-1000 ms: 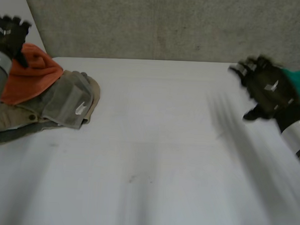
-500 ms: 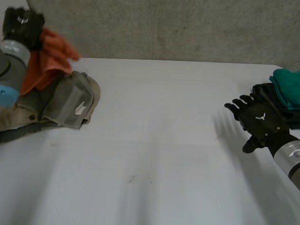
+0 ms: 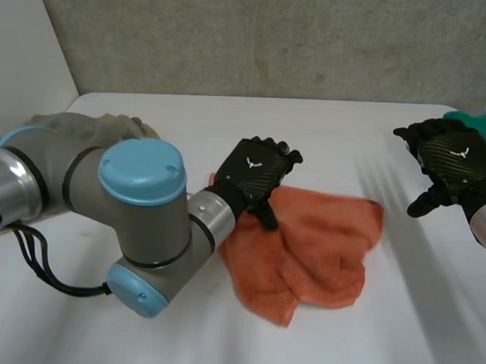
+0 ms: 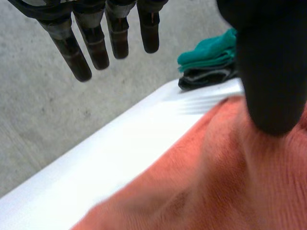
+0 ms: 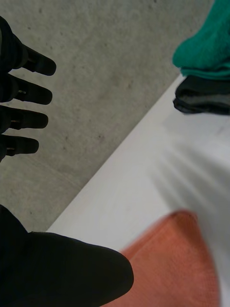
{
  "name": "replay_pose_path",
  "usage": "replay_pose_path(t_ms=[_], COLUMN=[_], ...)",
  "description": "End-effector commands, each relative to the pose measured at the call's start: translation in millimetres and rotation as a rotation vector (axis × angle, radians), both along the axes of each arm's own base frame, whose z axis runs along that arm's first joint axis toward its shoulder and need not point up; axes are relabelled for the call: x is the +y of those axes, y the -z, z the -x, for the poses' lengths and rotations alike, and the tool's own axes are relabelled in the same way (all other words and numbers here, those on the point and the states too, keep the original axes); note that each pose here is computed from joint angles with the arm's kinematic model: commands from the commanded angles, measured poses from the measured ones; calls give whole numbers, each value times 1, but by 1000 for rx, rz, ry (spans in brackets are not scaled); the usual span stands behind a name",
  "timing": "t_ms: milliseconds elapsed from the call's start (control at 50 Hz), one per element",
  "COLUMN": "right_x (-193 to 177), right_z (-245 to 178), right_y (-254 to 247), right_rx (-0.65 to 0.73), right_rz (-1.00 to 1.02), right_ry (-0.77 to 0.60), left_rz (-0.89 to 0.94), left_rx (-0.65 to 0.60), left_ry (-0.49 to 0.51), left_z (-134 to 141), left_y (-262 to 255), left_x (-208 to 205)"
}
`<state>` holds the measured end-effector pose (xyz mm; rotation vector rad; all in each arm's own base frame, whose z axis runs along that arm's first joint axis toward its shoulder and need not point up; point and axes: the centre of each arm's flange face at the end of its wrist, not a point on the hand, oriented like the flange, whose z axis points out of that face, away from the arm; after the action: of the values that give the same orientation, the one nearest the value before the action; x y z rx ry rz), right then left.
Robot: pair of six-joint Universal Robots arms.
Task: Fold the laundry.
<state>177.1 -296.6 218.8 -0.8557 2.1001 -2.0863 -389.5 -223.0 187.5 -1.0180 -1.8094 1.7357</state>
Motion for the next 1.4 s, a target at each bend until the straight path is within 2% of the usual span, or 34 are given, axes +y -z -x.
replay_pose_path(t_ms=[20, 140, 220, 320, 380, 500, 700, 840, 900, 1000, 1080, 1160, 1240, 1280, 1400], right_x=[4, 11, 22, 43, 52, 64, 59, 45, 38, 37, 39, 35, 22, 2, -34], right_z=[-1, 0, -1, -1, -8, -32, -56, -60, -58, -46, -41, -35, -36, -43, -78], right_y=[-2, -8, -6, 3, 12, 30, 77, 79, 65, -15, -65, -91, -102, -92, -57], right_rx=[0, 4, 23, 107, 158, 179, 189, 182, 177, 154, 149, 149, 156, 160, 157], right_rz=[-68, -153, -266, -395, -407, -356, -300, -223, -160, 19, 72, 59, 65, 62, 80], right_ry=[-5, -2, -12, -48, -90, -183, -257, -249, -227, -165, -146, -136, -133, -145, -203], left_rz=[46, 72, 48, -20, -57, -113, -28, -8, 3, 57, 97, 125, 118, 111, 50], left_rx=[41, 58, 30, -43, -84, -155, -82, -66, -57, 21, 87, 121, 100, 85, -2], left_ry=[-83, -213, -279, -288, -262, -203, -189, -193, -190, -188, -194, -200, -207, -218, -283], left_z=[-17, -56, -76, -87, -86, -67, -34, -18, -16, -26, -46, -57, -53, -50, -30], left_y=[-44, -70, -64, -37, -20, 23, 54, 59, 47, -22, -87, -118, -115, -108, -53], left_x=[3, 13, 24, 44, 56, 63, 35, 27, 34, 48, 64, 71, 63, 55, -5])
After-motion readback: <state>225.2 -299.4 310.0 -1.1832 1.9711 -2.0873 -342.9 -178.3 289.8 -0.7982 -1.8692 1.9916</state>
